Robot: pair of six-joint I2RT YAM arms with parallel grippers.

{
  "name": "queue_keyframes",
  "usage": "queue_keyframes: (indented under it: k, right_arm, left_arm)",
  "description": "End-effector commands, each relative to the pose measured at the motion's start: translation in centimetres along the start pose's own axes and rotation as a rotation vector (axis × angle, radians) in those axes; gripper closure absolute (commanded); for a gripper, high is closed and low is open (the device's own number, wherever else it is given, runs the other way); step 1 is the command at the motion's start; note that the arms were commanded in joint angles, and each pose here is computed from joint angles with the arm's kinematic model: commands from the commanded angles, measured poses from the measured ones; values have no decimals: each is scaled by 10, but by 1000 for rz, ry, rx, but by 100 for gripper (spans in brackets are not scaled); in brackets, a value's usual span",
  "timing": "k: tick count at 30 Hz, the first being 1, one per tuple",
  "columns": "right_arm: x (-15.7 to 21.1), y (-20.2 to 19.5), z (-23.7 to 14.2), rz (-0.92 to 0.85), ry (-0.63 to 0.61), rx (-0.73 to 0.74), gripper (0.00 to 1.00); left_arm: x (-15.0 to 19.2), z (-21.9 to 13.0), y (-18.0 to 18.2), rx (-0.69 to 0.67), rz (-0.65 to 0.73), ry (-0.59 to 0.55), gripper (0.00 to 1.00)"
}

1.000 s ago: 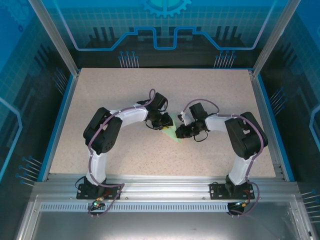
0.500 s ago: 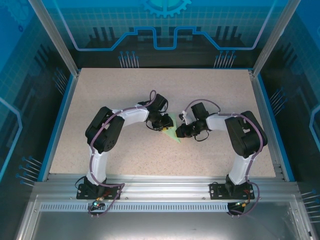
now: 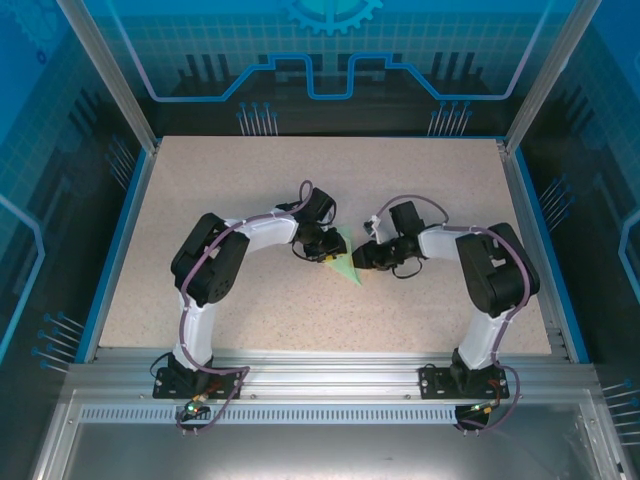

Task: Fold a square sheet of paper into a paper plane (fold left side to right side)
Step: Fourth fold the wing at the center of the table.

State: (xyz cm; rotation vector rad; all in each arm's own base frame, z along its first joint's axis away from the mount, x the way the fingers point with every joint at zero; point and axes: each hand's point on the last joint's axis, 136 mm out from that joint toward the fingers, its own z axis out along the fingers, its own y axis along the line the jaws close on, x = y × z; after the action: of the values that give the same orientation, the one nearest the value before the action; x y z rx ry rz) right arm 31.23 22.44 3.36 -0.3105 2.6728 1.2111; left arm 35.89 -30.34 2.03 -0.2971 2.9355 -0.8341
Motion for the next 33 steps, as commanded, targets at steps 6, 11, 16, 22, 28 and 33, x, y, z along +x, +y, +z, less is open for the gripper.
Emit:
queue_keyframes:
  k: [6, 11, 16, 22, 28, 33]
  right_arm:
    - [-25, 5, -14, 42, -58, -78, 58]
    - [-28, 3, -5, 58, -48, -95, 59]
    - [-27, 3, 4, 61, -24, -99, 62]
    - [-27, 3, 10, 62, -12, -107, 67]
    - [-26, 6, 14, 59, 1, -116, 76]
    - [-27, 6, 15, 53, 2, -110, 95]
  left_arm:
    - [3, 6, 11, -42, -14, 3, 70]
    - [4, 5, 12, -43, -16, 3, 70]
    - [3, 4, 12, -44, -15, 0, 70]
    - [4, 4, 12, -45, -15, 2, 70]
    - [4, 4, 13, -45, -15, 2, 70]
    - [5, 4, 13, -44, -14, 1, 70]
